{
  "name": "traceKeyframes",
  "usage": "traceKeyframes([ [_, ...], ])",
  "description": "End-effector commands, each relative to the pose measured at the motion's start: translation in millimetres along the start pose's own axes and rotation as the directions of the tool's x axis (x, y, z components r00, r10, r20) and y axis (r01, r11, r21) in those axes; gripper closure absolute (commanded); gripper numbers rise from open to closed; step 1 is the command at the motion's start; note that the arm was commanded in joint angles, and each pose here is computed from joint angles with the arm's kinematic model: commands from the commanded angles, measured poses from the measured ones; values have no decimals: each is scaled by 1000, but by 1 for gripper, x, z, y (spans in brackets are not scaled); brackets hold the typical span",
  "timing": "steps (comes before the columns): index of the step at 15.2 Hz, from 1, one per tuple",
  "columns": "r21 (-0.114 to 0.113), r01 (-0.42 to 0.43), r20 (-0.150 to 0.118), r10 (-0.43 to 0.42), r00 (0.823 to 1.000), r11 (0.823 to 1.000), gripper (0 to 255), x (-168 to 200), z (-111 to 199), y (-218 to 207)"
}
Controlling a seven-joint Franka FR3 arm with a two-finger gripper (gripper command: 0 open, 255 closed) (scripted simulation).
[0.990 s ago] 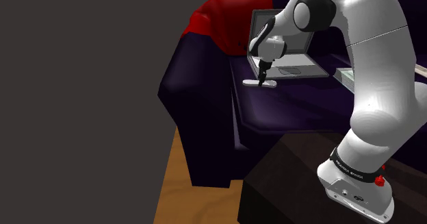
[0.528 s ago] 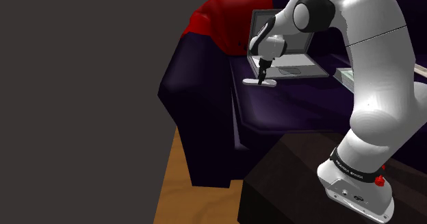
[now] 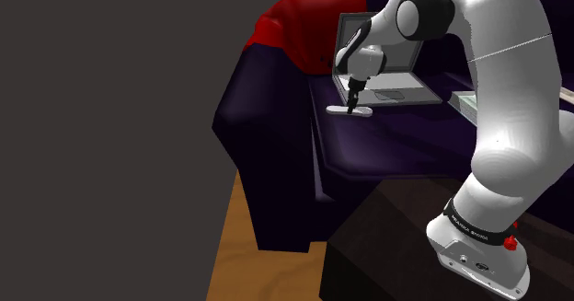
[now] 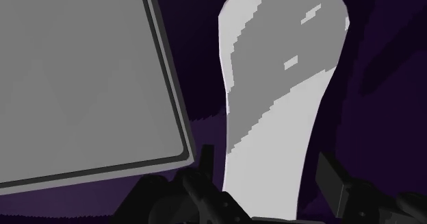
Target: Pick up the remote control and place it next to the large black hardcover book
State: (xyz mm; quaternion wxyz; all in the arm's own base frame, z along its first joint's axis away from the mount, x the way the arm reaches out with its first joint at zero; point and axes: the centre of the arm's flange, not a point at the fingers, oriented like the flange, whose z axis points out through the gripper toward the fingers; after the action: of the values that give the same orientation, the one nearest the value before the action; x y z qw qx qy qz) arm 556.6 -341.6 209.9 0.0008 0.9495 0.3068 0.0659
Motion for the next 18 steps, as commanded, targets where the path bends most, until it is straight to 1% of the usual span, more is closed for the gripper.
traceKeyframes([
  [1, 3, 0, 1, 0, 1000, 1000, 255, 1, -10, -1],
  [18, 3, 0, 1, 0, 1000, 1000, 255, 12, -99, 3],
])
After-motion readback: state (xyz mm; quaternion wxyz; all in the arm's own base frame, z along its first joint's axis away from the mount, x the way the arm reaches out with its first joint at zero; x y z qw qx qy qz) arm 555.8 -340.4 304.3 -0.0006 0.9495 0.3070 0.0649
